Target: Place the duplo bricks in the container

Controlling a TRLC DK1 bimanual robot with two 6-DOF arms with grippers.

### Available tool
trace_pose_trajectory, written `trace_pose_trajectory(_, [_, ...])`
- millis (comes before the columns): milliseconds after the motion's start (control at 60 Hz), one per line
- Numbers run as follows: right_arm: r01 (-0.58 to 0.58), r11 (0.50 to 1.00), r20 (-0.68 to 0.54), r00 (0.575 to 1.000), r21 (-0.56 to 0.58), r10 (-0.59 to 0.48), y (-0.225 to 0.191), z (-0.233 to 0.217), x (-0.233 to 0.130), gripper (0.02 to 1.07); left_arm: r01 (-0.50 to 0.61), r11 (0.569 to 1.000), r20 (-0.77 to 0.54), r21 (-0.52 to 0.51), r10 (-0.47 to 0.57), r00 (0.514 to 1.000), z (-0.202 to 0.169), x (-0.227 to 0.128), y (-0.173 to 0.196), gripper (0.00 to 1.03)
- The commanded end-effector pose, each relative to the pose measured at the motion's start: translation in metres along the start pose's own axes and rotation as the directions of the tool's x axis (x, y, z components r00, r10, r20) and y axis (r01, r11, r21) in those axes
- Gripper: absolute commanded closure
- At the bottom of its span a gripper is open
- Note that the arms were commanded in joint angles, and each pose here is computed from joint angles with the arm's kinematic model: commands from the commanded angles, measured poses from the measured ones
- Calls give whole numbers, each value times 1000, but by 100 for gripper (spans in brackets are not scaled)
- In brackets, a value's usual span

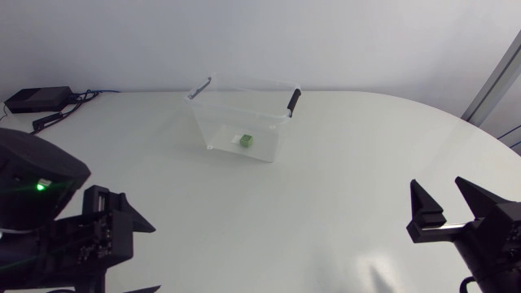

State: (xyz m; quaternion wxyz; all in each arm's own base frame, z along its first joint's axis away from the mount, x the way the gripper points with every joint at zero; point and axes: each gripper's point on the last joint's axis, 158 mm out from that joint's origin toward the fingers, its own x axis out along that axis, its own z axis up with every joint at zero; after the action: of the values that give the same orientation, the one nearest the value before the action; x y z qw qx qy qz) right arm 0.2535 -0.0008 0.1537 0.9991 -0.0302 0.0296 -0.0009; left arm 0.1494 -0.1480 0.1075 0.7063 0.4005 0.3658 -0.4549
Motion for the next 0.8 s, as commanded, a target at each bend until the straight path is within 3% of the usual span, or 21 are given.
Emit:
trace_pose_trajectory(0, [-12, 1000, 3, 1000, -16, 12, 3, -4, 1, 6, 20, 993, -18, 115, -18, 1000, -7, 13, -6, 4])
trace_pose_trajectory(367, [-12, 1000, 3, 1000, -16, 12, 3, -4, 1, 6, 123, 971, -111, 205, -101, 989, -24, 62, -17, 4])
trace_pose_trajectory(783, [-13, 1000, 3, 1000, -17, 13, 3, -4, 1, 6, 247, 953, -166, 177, -218, 962, -14, 81, -59, 4])
